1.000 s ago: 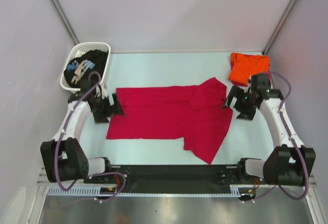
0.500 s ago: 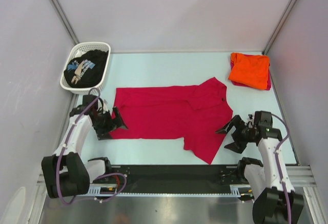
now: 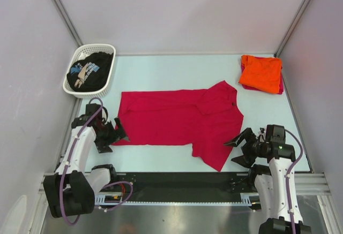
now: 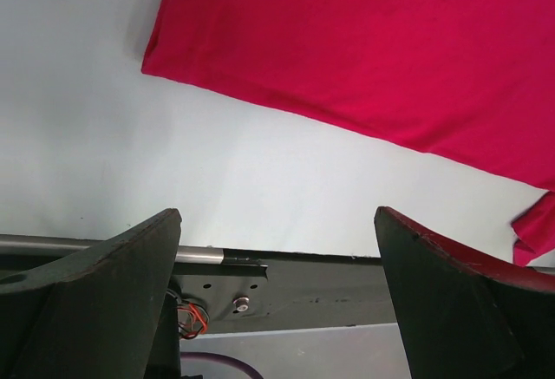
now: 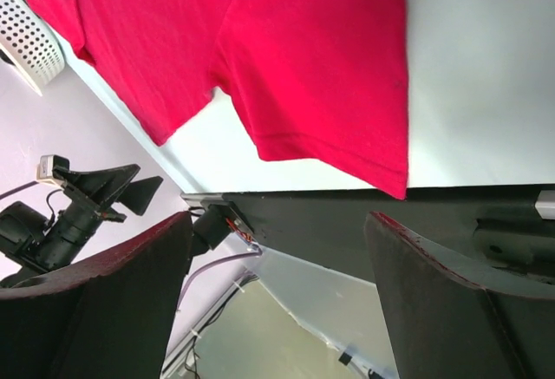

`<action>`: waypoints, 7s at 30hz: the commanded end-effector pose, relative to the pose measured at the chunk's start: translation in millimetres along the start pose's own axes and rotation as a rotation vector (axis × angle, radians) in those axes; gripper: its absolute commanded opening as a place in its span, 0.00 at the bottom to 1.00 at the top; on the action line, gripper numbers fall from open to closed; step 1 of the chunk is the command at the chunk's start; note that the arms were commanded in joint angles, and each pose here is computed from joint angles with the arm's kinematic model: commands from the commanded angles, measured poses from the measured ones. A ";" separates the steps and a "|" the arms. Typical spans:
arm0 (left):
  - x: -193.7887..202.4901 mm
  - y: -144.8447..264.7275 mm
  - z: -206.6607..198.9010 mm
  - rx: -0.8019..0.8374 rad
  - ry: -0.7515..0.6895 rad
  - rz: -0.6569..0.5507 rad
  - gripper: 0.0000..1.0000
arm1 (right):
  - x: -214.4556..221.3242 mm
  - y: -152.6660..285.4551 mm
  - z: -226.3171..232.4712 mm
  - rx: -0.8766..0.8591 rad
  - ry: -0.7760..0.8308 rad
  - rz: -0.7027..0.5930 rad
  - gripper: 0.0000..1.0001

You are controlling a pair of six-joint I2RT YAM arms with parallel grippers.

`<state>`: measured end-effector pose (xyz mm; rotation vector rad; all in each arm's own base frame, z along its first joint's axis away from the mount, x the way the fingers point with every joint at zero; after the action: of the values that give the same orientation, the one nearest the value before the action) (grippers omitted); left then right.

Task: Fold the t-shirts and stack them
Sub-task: Grap the side of the flattened tshirt closest away from the robot with both arms, then fold the other side of the tshirt into a rectangle

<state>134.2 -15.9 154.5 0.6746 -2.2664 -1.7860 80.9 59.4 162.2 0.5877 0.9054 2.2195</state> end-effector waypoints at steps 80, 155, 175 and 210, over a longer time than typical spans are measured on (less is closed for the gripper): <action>-105.1 -45.3 -7.4 0.001 -0.032 0.205 0.99 | 107.0 -125.7 35.7 1.176 1.343 -0.005 0.66; -77.2 -30.2 -2.8 -0.023 -0.002 0.290 0.00 | 88.8 -113.8 106.9 1.078 1.364 -0.152 0.00; -131.1 -24.0 -18.8 -0.004 -0.039 0.179 0.00 | 13.2 -106.8 141.4 1.191 1.318 -0.352 0.00; -210.7 -59.2 -81.4 -0.044 -0.246 0.160 0.00 | -110.5 -148.4 200.8 1.236 1.329 -0.521 0.00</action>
<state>354.6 2.0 144.3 0.3072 -2.3334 -1.8706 319.8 147.9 163.8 -0.7230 2.7000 1.1914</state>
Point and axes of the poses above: each gripper's point midway between its finger pads, its own y axis back along the fingers, its own z axis along the line the jaws close on, x = y × z, the point moved 9 cm from there along y, back along the fingers, and after that the axes turned 2 degrees about -y, right-handed, at the moved point
